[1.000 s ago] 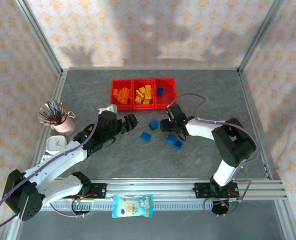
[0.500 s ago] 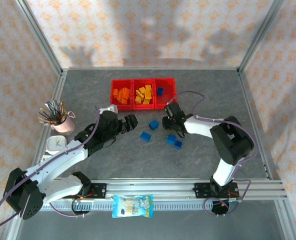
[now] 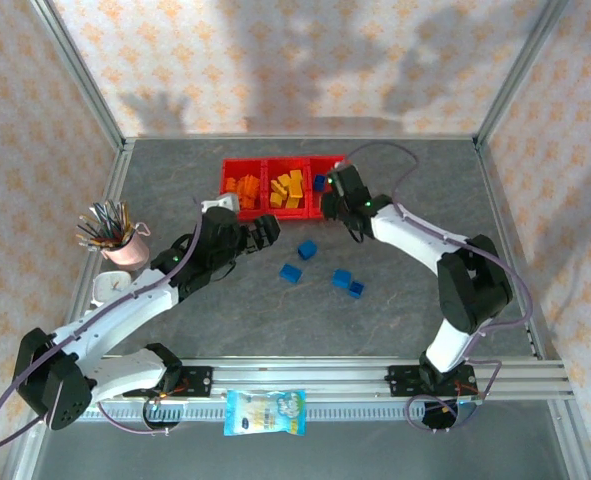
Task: Sort the legos into containers by color
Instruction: Place the lego in the container.
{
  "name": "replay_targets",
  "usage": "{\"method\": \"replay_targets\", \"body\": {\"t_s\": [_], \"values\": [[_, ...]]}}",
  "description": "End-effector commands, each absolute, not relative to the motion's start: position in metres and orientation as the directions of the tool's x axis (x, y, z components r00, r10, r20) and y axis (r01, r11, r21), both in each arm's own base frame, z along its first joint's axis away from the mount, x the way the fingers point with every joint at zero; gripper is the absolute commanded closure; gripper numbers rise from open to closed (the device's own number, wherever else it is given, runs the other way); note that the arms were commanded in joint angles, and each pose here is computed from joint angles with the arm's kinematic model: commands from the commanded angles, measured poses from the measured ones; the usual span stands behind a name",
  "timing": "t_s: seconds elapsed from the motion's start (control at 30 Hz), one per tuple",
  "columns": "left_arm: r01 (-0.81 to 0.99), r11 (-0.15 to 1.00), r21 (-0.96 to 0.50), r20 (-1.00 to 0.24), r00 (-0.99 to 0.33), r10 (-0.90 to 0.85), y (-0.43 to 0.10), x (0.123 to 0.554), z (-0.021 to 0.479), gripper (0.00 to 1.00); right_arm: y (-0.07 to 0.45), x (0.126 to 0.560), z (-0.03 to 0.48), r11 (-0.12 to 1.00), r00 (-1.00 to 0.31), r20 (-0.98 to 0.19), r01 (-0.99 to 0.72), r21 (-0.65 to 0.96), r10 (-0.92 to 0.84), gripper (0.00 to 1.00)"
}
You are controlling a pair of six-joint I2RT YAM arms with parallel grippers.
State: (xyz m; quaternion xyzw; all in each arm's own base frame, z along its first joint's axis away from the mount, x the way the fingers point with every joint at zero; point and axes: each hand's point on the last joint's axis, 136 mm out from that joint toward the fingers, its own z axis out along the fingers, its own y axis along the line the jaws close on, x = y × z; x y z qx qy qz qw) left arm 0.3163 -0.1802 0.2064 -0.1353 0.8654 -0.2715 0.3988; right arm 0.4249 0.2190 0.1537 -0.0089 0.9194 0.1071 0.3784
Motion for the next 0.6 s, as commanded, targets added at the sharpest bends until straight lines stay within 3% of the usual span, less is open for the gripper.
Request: {"method": "replay_targets", "body": {"t_s": [0.0, 0.33, 0.57], "values": [[-0.002, 0.833, -0.553, -0.657, -0.614, -0.438, -0.175, 0.330, 0.220, 0.01, 0.207, 0.448, 0.158, 0.990, -0.699, -0.709, -0.013, 0.142, 0.093, 0.80], [-0.023, 0.814, -0.580, -0.647, -0.594, -0.478, -0.160, 0.353, 0.222, 0.01, 0.212, 0.523, 0.146, 0.991, -0.682, -0.720, 0.082, 0.101, 0.130, 0.76], [-0.019, 0.821, -0.570, -0.652, -0.598, -0.467, -0.157, 0.355, 0.223, 0.01, 0.218, 0.540, 0.154, 0.990, -0.670, -0.729, 0.090, 0.107, 0.140, 0.56]]}}
